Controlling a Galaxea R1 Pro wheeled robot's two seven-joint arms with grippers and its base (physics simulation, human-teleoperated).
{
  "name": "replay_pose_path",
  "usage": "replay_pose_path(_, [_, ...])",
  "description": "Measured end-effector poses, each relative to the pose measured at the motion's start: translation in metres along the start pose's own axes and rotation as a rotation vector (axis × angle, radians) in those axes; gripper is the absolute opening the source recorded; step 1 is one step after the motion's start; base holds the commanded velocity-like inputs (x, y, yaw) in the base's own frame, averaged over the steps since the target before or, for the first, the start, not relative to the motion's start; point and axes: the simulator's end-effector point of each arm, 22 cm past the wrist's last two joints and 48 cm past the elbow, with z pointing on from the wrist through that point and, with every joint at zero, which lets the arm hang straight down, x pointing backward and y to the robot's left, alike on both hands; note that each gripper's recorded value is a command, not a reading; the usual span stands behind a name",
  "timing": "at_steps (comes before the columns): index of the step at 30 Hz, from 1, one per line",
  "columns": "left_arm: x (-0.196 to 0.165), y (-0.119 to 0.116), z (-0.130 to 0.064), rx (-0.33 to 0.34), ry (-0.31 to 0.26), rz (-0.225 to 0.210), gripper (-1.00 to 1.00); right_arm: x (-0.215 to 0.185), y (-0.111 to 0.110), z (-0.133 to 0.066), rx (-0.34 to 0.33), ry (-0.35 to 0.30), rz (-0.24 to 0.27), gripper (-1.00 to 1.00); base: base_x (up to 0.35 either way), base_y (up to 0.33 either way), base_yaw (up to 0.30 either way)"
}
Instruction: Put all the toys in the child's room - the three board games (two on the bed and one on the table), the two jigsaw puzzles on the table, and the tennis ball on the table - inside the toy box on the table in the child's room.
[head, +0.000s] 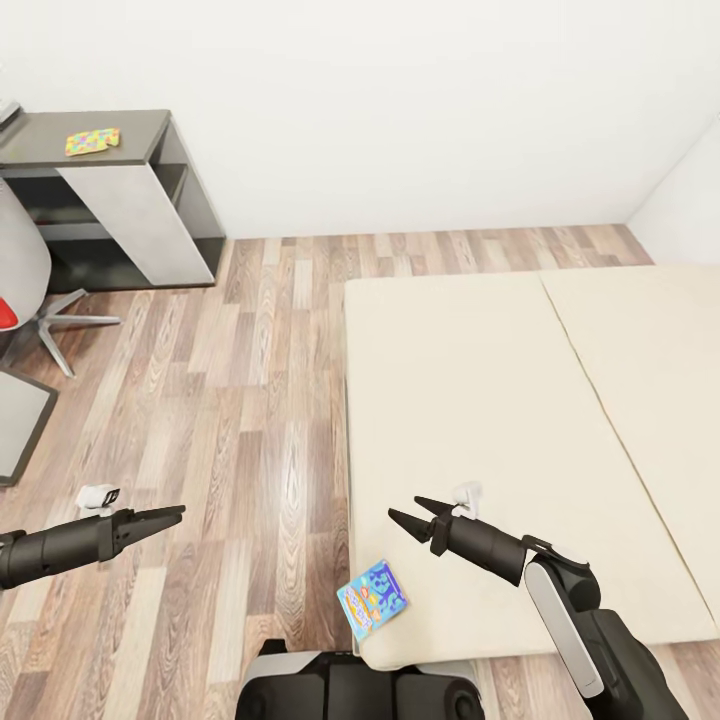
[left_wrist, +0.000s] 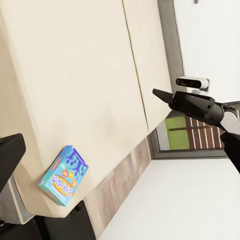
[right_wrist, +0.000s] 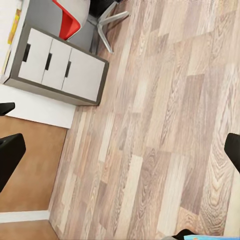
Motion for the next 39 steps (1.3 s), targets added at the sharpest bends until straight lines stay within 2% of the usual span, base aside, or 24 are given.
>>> replay_pose_path(39, [-0.018,-0.024,-0.01,0.012,-0.034,0.057,1.0,-0.024,0.021,-0.008,-0.016,-0.038,-0.053,1.0,0.0,0.0,0.0])
